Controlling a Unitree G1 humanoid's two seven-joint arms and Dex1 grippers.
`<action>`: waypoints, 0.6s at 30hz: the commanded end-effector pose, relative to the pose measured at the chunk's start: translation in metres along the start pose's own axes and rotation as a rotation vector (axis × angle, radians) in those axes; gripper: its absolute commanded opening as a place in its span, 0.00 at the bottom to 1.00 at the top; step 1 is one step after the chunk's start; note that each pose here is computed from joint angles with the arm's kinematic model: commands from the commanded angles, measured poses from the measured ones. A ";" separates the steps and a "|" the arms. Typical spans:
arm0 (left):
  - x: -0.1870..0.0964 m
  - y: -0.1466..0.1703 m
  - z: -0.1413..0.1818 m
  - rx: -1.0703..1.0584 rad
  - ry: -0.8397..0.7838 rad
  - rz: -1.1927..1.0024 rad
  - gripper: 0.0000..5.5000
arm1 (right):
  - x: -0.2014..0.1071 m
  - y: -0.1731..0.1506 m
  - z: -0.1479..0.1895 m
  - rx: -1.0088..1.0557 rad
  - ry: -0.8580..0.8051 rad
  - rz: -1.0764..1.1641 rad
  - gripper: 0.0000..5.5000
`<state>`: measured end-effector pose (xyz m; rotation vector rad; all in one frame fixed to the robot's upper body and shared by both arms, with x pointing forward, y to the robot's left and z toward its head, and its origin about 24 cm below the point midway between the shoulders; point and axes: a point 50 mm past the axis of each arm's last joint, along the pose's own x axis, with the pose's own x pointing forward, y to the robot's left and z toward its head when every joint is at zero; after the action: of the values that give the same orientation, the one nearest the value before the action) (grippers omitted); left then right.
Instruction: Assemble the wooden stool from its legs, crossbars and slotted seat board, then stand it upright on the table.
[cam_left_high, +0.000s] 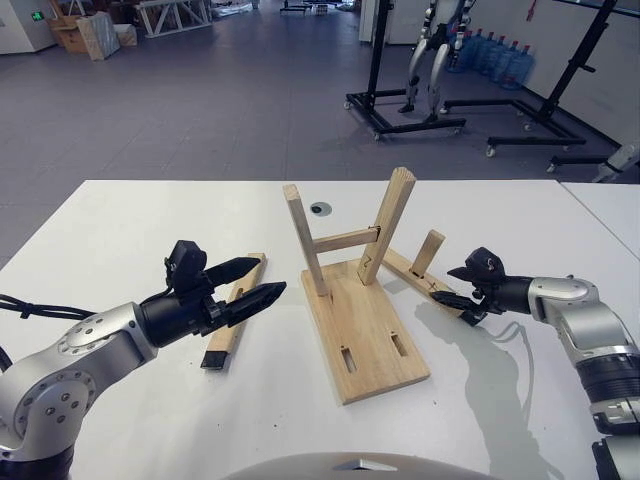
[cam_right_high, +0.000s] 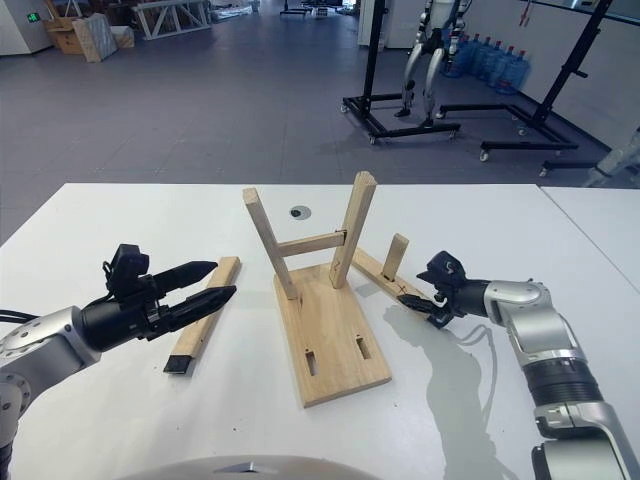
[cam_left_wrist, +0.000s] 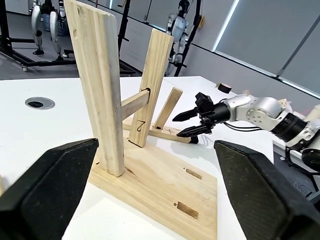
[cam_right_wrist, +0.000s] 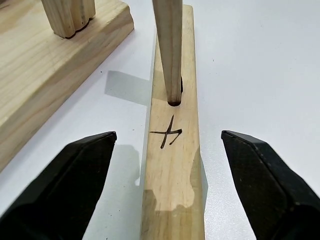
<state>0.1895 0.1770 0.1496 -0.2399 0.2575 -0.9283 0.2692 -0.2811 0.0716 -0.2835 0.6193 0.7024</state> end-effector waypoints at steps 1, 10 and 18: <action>0.003 0.003 0.003 0.036 0.005 0.017 0.77 | 0.005 0.000 -0.002 -0.040 0.034 -0.008 0.70; 0.008 0.002 0.011 -0.002 -0.065 -0.023 0.77 | 0.012 0.001 -0.034 -0.112 0.152 -0.021 0.62; 0.007 0.003 0.013 -0.025 -0.085 -0.008 0.77 | 0.005 0.005 -0.042 -0.040 0.178 0.033 0.38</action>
<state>0.1972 0.1731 0.1564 -0.3177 0.2050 -0.9339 0.2625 -0.2883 0.0480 -0.4059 0.6799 0.7233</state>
